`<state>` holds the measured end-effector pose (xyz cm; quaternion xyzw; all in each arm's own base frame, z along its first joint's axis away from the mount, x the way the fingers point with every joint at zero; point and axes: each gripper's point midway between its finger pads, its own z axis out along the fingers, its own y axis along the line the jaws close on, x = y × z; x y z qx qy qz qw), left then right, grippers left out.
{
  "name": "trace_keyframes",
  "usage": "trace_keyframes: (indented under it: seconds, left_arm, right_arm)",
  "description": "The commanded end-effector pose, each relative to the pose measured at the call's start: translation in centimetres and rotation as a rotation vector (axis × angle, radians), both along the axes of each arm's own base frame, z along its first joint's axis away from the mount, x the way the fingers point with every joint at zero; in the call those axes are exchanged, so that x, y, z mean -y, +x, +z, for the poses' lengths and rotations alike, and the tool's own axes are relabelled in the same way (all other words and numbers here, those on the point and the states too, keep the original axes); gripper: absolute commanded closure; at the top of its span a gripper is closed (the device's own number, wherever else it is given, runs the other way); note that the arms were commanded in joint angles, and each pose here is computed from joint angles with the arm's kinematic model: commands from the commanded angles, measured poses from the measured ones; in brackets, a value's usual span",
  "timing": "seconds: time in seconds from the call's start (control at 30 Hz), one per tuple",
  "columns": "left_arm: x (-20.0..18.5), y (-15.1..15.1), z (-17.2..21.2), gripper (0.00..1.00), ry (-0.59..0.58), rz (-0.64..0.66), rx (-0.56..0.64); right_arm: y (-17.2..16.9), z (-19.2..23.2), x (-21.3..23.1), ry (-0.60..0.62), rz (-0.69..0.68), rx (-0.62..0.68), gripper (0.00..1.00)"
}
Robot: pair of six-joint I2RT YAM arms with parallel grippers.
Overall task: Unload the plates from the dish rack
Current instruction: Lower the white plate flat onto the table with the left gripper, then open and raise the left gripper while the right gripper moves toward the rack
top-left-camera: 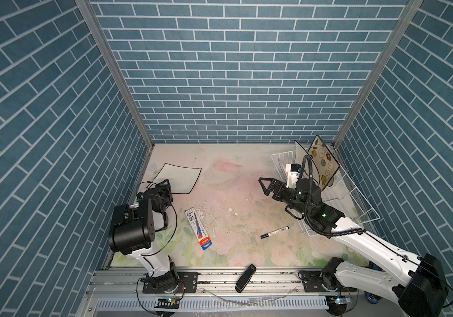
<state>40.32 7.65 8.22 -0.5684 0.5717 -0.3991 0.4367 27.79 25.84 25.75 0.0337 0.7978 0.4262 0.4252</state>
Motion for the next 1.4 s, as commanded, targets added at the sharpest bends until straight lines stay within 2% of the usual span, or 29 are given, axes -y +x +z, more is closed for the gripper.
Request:
trace_keyframes:
  seconds: [0.0, 0.3, 0.43, 0.57, 0.97, 1.13, 1.37]
  left_arm:
    - [-0.2, 1.0, 3.1, 0.36, 0.038, -0.015, 0.089]
    - [0.1, 0.7, 2.7, 0.24, 0.032, -0.028, 0.039]
    - [0.3, 0.7, 2.7, 0.07, 0.046, -0.047, 0.002]
    - [0.2, 0.3, 2.6, 0.01, 0.059, -0.043, -0.024]
    - [0.7, 0.1, 1.1, 0.0, 0.032, -0.063, -0.074]
    - [0.7, -0.5, 0.0, 0.0, 0.063, -0.065, -0.155]
    - [0.4, -1.5, -0.4, 0.0, 0.09, -0.05, -0.209]
  right_arm:
    - [0.0, 2.0, 0.3, 0.005, -0.01, 0.049, 0.03]
    - [-0.1, 1.8, 0.6, -0.002, -0.014, 0.05, 0.03]
    - [-0.1, 1.7, 0.6, -0.001, -0.018, 0.049, 0.03]
    - [-0.2, 1.8, 0.7, -0.001, -0.019, 0.05, 0.03]
    - [-0.7, 1.5, 1.4, 0.008, -0.028, 0.049, 0.03]
    - [-0.8, 1.4, 1.6, 0.007, -0.033, 0.046, 0.03]
    - [-0.9, 1.3, 2.1, 0.011, -0.048, 0.047, 0.03]
